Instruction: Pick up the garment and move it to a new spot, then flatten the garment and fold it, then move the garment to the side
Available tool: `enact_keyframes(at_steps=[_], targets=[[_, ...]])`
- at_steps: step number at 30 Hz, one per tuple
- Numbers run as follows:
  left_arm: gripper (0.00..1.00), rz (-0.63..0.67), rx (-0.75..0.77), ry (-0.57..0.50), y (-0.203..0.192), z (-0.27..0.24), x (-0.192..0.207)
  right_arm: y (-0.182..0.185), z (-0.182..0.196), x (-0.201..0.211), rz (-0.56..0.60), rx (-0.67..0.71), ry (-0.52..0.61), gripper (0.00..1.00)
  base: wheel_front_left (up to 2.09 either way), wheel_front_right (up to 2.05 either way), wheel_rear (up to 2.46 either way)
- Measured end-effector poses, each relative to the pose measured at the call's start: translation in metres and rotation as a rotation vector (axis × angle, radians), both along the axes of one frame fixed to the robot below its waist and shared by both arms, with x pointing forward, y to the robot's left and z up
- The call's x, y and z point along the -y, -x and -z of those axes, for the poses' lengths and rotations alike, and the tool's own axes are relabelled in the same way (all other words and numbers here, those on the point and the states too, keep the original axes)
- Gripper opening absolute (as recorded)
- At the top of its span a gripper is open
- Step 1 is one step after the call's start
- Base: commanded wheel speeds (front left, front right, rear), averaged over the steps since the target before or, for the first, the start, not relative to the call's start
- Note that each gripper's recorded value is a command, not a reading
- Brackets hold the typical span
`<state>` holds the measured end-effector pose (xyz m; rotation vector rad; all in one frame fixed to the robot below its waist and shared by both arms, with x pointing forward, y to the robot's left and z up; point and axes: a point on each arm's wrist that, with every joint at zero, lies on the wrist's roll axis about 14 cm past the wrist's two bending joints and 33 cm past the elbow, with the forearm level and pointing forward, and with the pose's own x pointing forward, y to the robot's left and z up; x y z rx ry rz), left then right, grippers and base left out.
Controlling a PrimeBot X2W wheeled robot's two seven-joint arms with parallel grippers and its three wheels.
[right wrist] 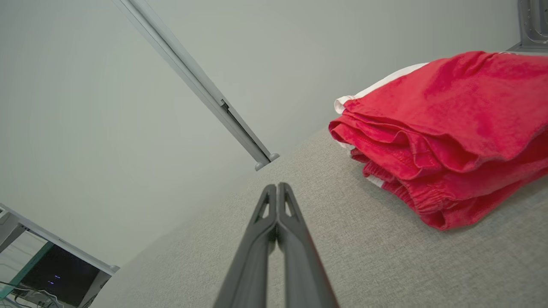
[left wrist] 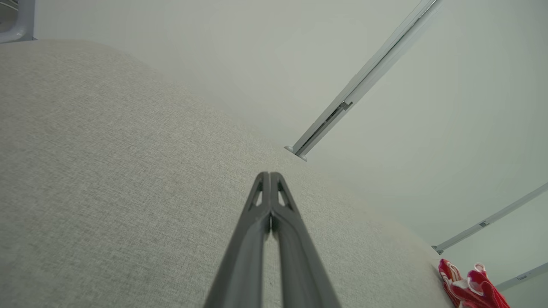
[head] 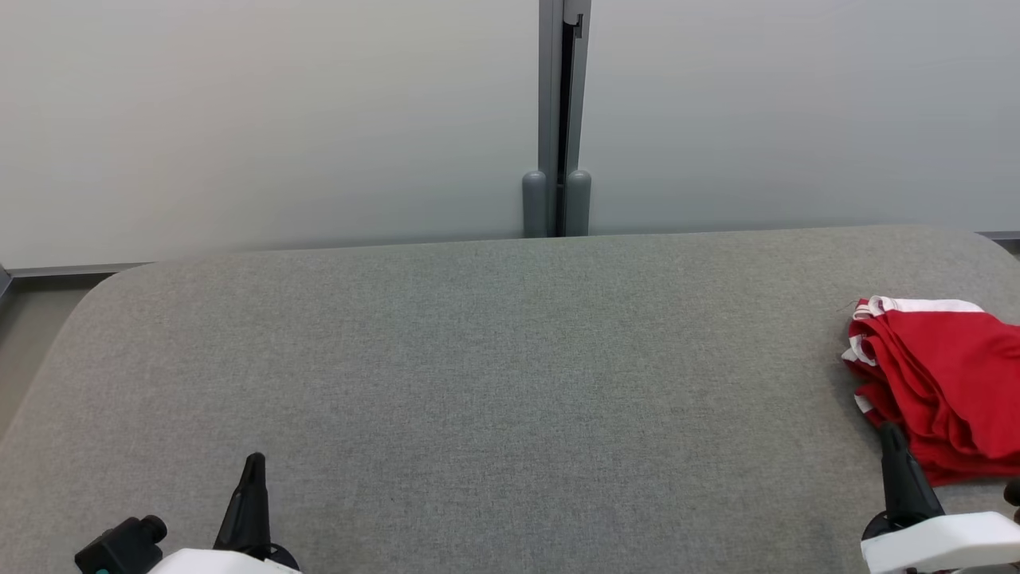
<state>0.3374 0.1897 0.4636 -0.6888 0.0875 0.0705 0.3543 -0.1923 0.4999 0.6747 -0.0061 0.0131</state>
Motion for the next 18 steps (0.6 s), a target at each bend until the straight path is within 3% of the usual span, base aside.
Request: enact_keyframes(at_steps=[18], targets=[[0.0,-0.029,0.007,0.227,-0.011,-0.007,-0.005,-0.009,-0.001,0.004,0.016,-0.019,-0.23,0.0,0.0,0.0,0.0]])
